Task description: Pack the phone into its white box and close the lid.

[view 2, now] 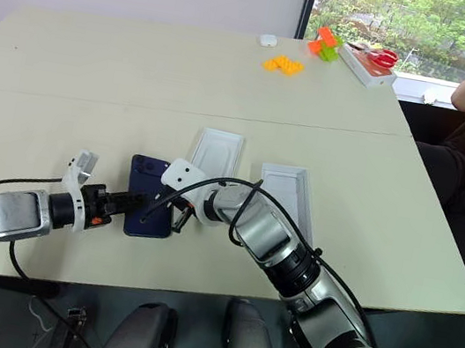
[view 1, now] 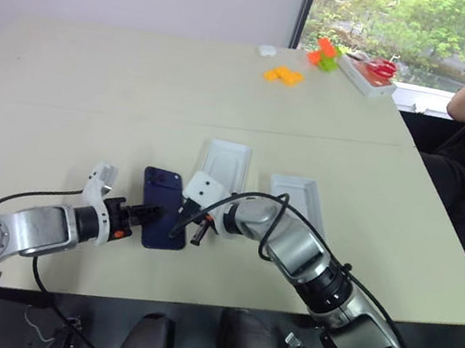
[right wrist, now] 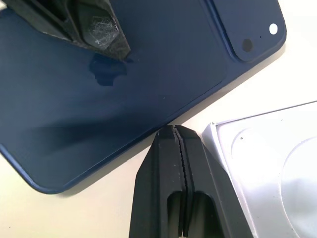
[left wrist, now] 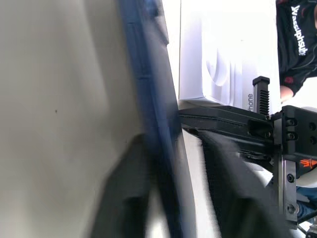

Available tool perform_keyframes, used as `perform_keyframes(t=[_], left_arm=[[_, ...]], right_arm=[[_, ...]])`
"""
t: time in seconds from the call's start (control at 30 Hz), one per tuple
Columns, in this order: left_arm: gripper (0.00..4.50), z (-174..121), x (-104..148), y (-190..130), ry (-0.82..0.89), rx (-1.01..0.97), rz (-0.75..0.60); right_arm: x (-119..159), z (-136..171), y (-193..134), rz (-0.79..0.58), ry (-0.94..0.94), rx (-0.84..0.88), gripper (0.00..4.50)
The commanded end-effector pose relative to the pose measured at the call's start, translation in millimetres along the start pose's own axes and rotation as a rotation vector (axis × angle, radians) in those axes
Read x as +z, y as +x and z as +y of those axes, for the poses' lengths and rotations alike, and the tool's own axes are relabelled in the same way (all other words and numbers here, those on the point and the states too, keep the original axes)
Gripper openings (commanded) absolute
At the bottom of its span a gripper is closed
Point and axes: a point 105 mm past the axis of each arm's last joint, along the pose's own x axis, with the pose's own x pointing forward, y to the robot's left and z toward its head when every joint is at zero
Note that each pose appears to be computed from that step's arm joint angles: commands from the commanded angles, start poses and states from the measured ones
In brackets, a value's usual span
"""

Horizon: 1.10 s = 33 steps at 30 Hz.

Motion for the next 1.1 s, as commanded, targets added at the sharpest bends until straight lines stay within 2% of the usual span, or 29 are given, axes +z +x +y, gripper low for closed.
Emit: perform_keyframes(t=[0.03,0.17,0.43,0.57,0.7,0.83,0.93,1.1], left_arm=[[0.06,-5.6,4.7,-4.0,0.023,-0.015,-0.019],[0.06,-6.1,5.5,-5.8,0.011,-0.020,-0.028],[0.06,-13.3,23.9,-21.4,-0.010,-0.071,-0.144],[0.06,-14.0,26.7,-22.7,0.003,-0.072,-0.152],[0.06,-15.7,25.3,-19.1,0.019,-0.075,-0.141],[0.06,-17.9,23.4,-16.8,0.037,-0.081,-0.125],[0.06,-16.9,23.4,-16.6,0.044,-0.075,-0.123],[0.06,-15.6,28.8,-21.6,0.043,-0.068,-0.153]], right_arm=[[6.7,-2.9,-3.8,-0.011,-0.024,-0.014,0.00],[10.2,-9.8,-17.4,-0.020,-0.042,-0.047,0.00],[26.7,-10.0,-58.7,-0.091,-0.082,-0.046,0.00],[34.2,-20.8,-76.8,-0.125,-0.088,-0.073,0.00],[27.5,-54.2,-72.5,-0.096,-0.081,-0.202,0.00],[22.4,-73.2,-60.1,-0.088,-0.056,-0.237,0.00],[15.5,-73.1,-48.3,-0.060,-0.088,-0.216,0.00],[1.9,-55.2,-36.9,-0.022,-0.122,-0.100,0.00]])
